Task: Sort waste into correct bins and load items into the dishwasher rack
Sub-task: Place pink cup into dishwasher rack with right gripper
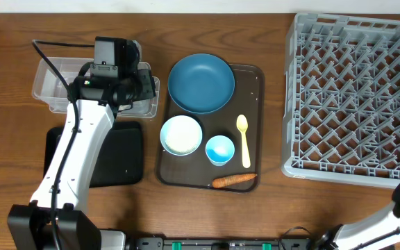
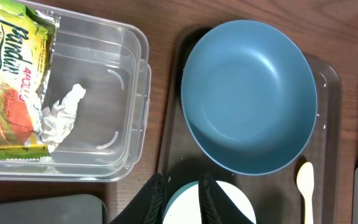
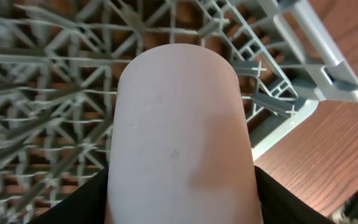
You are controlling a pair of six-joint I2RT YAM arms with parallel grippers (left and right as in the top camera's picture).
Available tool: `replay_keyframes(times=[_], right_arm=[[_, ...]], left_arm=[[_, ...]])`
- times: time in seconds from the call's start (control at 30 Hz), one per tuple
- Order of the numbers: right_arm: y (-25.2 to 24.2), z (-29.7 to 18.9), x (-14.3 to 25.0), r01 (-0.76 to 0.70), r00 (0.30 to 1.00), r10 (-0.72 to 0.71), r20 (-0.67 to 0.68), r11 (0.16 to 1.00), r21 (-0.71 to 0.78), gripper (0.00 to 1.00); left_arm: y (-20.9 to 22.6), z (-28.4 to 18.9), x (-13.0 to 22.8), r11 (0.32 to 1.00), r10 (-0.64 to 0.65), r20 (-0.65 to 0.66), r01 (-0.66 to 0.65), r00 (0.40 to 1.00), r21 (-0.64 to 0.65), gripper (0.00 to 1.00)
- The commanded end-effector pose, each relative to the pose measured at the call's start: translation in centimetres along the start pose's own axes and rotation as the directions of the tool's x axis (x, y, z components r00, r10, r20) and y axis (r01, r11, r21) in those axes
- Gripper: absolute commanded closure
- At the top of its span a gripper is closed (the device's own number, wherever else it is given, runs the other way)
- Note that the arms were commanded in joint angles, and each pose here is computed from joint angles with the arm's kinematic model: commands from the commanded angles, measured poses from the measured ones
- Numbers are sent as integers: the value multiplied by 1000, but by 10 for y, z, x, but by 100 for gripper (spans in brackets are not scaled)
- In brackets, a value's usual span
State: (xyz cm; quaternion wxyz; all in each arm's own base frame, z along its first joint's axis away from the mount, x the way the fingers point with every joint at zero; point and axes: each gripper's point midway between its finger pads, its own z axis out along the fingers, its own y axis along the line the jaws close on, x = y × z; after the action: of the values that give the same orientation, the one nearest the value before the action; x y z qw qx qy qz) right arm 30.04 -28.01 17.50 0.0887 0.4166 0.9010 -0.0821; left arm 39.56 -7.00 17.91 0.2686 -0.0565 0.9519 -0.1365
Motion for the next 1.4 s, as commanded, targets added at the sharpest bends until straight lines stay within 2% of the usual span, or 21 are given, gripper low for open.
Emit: replay_keyframes(times=[0.0, 0.23, 0.53, 0.6, 0.67, 0.7, 0.73, 0.83, 1.0, 1.07, 1.23, 1.37], right_arm=[[-19, 7, -5, -44, 999, 45, -11, 998, 46, 99], [-29, 27, 2, -61, 995, 66, -81, 996, 63, 99], [-20, 51, 3, -58, 989, 62, -133, 998, 29, 98], [-18, 56, 5, -58, 988, 61, -145, 998, 25, 83], [-18, 59, 6, -56, 986, 60, -158, 998, 25, 57], [-18, 60, 7, -56, 985, 59, -164, 998, 26, 48], [-18, 61, 8, -55, 984, 59, -166, 998, 26, 43], [-18, 61, 9, -55, 983, 58, -171, 998, 27, 38], [-18, 61, 10, -54, 983, 58, -175, 998, 27, 14], [-18, 61, 10, -54, 982, 58, -179, 998, 28, 8], [-18, 60, 14, -51, 980, 55, -192, 998, 26, 8], [-5, 58, 17, -18, 978, 6, -209, 998, -55, 9]], left_arm=[[2, 0, -2, 1000, 11, 1, -11, 1000, -10, 78], [2, 0, -2, 1000, 10, 1, -10, 1000, -11, 78], [2, 0, -2, 1000, 11, 1, -11, 1000, -11, 78], [2, 0, -2, 1000, 11, 1, -11, 1000, -11, 78], [2, 0, -2, 1000, 11, 1, -11, 1000, -11, 78], [2, 0, -2, 1000, 11, 1, -11, 1000, -11, 78], [2, 0, -2, 1000, 11, 1, -11, 1000, -11, 78], [2, 0, -2, 1000, 11, 1, -11, 1000, -11, 78], [2, 0, -2, 1000, 11, 1, -11, 1000, -11, 77], [2, 0, -2, 1000, 11, 1, -11, 1000, -11, 77], [2, 0, -2, 1000, 11, 1, -11, 1000, -11, 77], [2, 0, -2, 1000, 11, 1, -11, 1000, -11, 77]])
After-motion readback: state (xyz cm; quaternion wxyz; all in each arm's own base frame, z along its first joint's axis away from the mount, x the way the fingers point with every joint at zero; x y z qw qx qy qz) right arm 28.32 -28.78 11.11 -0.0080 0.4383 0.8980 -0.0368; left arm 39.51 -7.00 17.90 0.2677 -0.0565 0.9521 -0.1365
